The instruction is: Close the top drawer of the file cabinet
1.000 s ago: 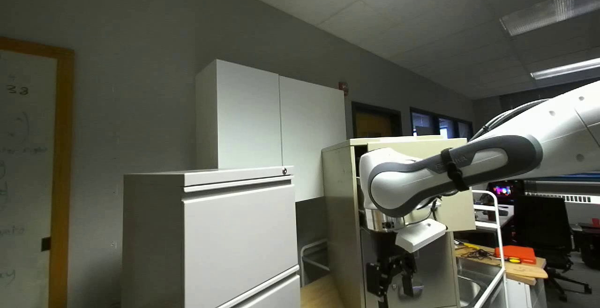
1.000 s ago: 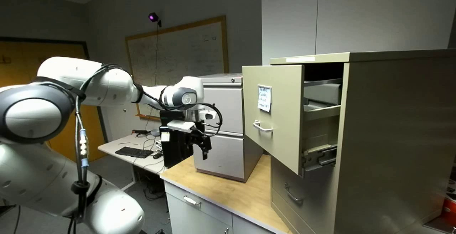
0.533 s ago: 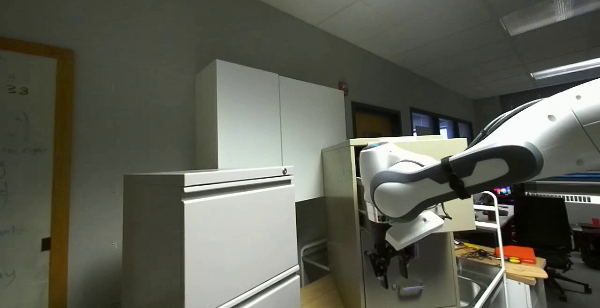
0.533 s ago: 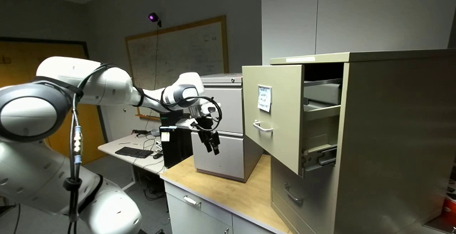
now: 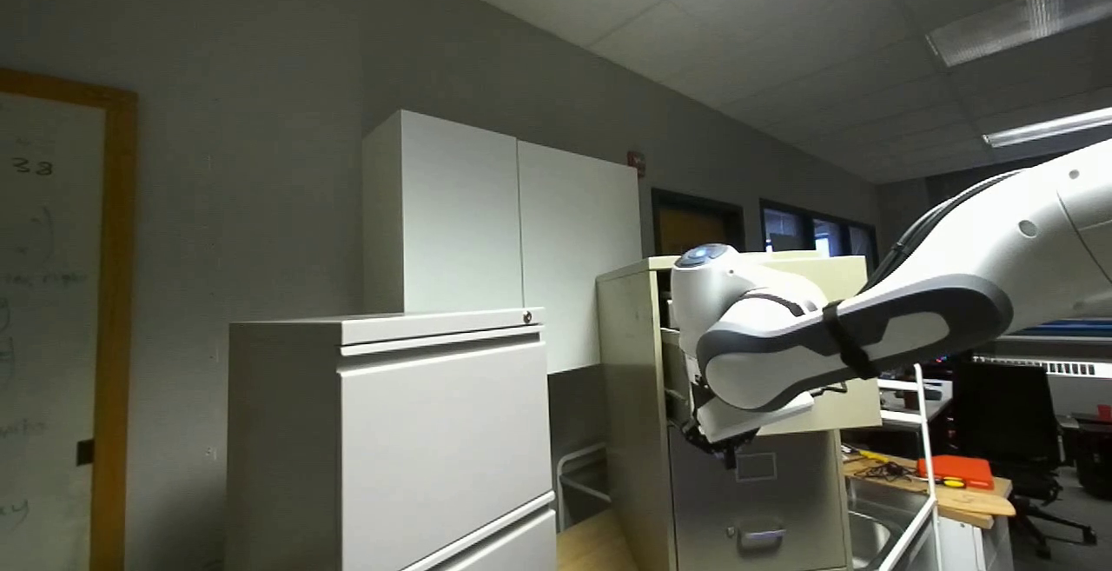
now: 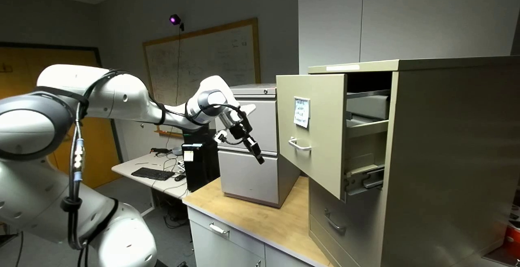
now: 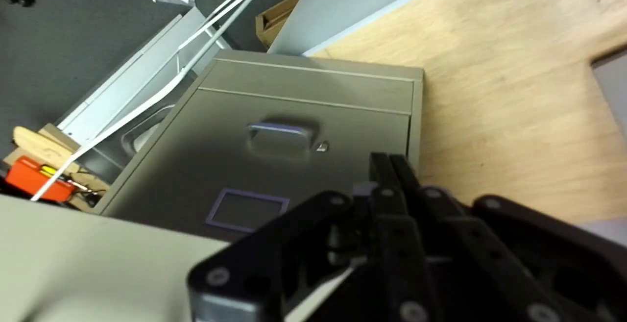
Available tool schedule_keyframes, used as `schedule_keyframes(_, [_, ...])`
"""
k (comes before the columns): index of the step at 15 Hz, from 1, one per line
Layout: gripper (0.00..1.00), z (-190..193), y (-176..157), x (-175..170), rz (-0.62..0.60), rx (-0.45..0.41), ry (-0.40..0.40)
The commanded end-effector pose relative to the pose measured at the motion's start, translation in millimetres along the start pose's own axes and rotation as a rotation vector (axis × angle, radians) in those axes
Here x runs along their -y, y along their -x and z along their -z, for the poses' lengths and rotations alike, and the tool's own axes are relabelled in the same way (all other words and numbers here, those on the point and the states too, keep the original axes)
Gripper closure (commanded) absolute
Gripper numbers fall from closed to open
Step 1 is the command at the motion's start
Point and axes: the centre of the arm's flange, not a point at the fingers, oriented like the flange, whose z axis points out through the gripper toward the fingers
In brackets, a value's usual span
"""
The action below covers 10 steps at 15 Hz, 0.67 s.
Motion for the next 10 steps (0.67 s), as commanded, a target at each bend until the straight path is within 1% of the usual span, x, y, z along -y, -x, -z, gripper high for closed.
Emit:
schedule_keyframes(1, [1.0, 13, -17, 0, -0.137, -0.128, 0.078])
schedule_keyframes(6, [1.0, 34, -43, -6, -0.301, -0.313, 0.169])
schedule_keyframes(8, [1.0, 40, -53, -7, -0.348, -0.411, 0.2])
schedule_keyframes(10, [1.0, 46, -60, -4, -0.369, -0.526, 0.219])
